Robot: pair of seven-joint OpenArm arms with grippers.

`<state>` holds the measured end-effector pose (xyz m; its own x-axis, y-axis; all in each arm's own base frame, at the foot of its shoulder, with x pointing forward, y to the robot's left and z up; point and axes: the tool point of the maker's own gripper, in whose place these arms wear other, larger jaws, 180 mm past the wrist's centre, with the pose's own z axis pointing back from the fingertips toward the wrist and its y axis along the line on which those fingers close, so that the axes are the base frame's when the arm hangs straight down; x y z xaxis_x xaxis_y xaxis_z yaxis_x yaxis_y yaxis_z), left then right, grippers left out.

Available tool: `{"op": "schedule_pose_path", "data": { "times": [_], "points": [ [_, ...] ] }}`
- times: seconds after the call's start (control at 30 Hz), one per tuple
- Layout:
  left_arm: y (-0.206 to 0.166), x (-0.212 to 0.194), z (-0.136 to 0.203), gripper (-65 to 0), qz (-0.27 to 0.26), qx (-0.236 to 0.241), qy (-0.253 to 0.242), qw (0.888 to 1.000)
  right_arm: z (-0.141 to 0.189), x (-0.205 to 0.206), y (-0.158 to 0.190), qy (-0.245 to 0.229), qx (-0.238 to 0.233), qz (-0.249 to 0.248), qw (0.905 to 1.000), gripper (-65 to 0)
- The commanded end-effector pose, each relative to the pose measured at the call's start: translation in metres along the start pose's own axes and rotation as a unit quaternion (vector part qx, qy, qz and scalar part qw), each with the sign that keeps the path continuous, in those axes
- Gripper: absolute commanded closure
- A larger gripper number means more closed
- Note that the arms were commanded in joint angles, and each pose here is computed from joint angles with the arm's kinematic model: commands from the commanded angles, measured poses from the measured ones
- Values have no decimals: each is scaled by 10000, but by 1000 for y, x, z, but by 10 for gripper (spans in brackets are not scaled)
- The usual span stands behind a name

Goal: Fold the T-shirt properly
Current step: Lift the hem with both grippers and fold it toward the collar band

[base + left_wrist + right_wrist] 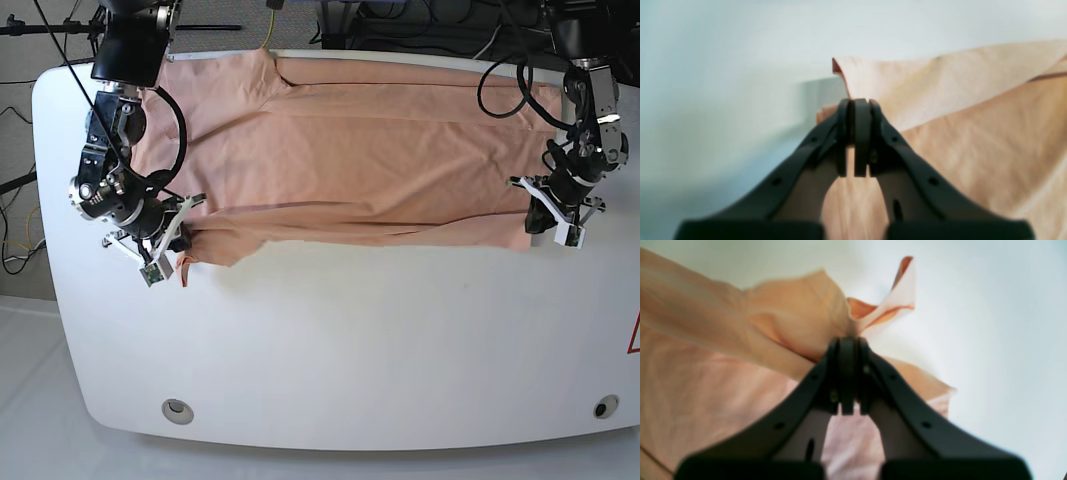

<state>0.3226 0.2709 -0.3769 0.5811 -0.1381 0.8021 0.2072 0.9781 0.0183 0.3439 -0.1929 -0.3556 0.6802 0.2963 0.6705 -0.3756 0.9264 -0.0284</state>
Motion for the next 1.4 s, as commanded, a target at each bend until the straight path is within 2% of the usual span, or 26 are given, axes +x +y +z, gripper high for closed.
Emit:
{"op": "schedule_pose_path", "data": {
  "times": [0.0,0.63,0.97,1.37],
  "points": [
    [10,19,8,0,-134,106,-273,9995,8,10,-6,-152,-92,103,9998,0],
    [12,-9,23,0,-40,139,-5,9999,21,-30,7,423,-98,192,9989,0],
    [12,-20,34,0,-118,210,227,9995,37,-46,19,497,-44,305,9983,0],
    [8,-19,50,0,-275,222,132,9993,41,-56,26,556,33,401,9976,0]
  ]
}}
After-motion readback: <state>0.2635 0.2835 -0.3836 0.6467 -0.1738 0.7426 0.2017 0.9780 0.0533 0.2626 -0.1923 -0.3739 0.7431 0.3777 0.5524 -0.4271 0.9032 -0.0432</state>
